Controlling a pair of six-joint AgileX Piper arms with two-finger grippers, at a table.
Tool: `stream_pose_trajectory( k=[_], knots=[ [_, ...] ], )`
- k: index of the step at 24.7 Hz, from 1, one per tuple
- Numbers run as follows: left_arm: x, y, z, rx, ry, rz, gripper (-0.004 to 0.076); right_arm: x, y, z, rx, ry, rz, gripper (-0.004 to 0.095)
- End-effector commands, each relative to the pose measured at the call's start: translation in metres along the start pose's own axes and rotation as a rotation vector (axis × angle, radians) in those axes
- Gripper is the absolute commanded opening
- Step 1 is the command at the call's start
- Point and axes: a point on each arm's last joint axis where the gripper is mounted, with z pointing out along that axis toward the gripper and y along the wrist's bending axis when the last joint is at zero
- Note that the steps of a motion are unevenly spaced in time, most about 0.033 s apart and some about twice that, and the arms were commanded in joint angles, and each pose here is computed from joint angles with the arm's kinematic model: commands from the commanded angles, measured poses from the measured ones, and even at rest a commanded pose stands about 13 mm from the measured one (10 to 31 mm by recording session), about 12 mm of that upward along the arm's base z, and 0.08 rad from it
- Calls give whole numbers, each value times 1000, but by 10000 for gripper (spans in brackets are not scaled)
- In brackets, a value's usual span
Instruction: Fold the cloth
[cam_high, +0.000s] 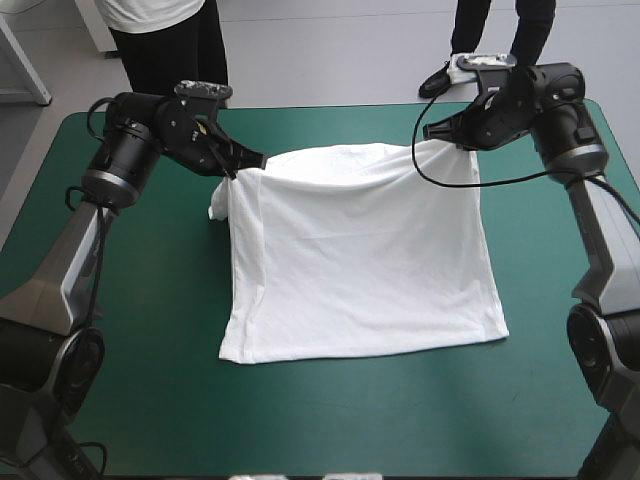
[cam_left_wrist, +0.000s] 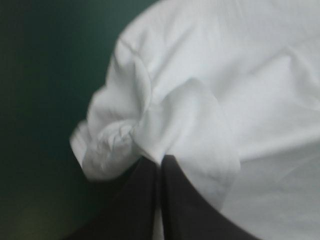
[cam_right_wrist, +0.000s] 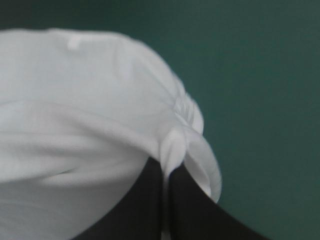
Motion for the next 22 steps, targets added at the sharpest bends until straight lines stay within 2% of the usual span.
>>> stream_pose_trajectory(
  k=[1,7,11,15,22],
  knots=[
    [-22,-7,-84,10,-276,16,-10,-17,5,-86,0,-255,-36,-17],
    [-36,-13,-178,21,-525,45,-10,-18,10,-167,-9,-465,-63,-17],
    [-36,-14,-203,23,-603,50,-10,-15,11,-186,-9,-513,-72,-17],
    [-35,-14,-206,23,-605,51,-10,-15,11,-190,-10,-528,-73,-17],
    [-50,-13,-181,14,-618,59,-10,-30,9,-176,15,-610,-78,-17]
  ],
)
